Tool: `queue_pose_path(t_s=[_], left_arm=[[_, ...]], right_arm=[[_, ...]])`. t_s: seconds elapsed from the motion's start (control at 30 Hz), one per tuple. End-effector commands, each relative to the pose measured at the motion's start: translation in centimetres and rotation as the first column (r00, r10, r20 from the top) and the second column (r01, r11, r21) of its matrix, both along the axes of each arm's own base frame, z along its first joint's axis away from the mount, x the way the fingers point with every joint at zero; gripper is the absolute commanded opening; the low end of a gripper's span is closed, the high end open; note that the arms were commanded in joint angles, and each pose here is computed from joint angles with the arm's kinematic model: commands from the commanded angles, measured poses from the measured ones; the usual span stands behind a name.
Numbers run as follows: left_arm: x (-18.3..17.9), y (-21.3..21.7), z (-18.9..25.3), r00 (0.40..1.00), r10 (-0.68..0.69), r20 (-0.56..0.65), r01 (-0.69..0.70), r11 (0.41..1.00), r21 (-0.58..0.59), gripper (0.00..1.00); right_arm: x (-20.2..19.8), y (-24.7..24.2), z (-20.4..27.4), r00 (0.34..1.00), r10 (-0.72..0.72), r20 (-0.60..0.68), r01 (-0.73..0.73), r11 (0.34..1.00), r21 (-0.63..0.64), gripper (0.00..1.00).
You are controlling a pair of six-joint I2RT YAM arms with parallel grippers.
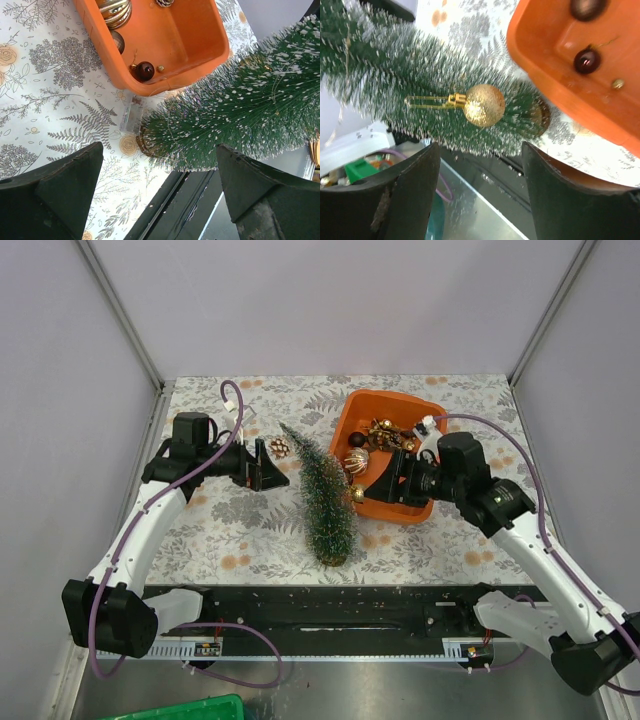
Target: Decorate the small christmas tree
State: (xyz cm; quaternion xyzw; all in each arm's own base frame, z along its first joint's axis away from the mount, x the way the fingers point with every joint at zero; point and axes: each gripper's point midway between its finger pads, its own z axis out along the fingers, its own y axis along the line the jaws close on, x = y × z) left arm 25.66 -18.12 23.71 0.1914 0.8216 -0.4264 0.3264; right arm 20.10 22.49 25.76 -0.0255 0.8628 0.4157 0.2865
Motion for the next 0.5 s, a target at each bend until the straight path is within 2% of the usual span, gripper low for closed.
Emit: queue_pose_path(t_s=[0.0, 0.13, 0.27, 0.37, 0.47], left_arm=[[0.6, 0.1, 2.3, 0.995, -0.002, 0.101, 0.001, 1.0, 0.007, 0.99], [0.7, 0.4, 2.2, 0.993, 0.003, 0.114, -0.008, 0.999, 0.038, 0.99], [0.4, 0.7, 1.7, 0.994, 0.003, 0.11, -0.009, 0.998, 0.055, 0.99], [0.3, 0.8, 1.5, 0.994, 0.0, 0.111, -0.007, 0.998, 0.062, 0.99], [0.4, 0.9, 1.5, 0.993, 0.002, 0.114, -0.01, 0.997, 0.073, 0.99]], right_arm=[[3.8, -1.6, 1.9, 0.985, -0.129, 0.117, 0.141, 0.985, -0.103, 0.74], [9.5, -4.0, 0.9, 0.948, -0.294, 0.125, 0.315, 0.922, -0.226, 0.73], [15.5, -9.1, -2.5, 0.859, -0.503, 0.098, 0.499, 0.779, -0.379, 0.72], [18.7, -12.5, -6.0, 0.807, -0.582, 0.096, 0.544, 0.673, -0.501, 0.71], [21.3, -13.9, -9.4, 0.797, -0.597, 0.095, 0.517, 0.592, -0.618, 0.71]])
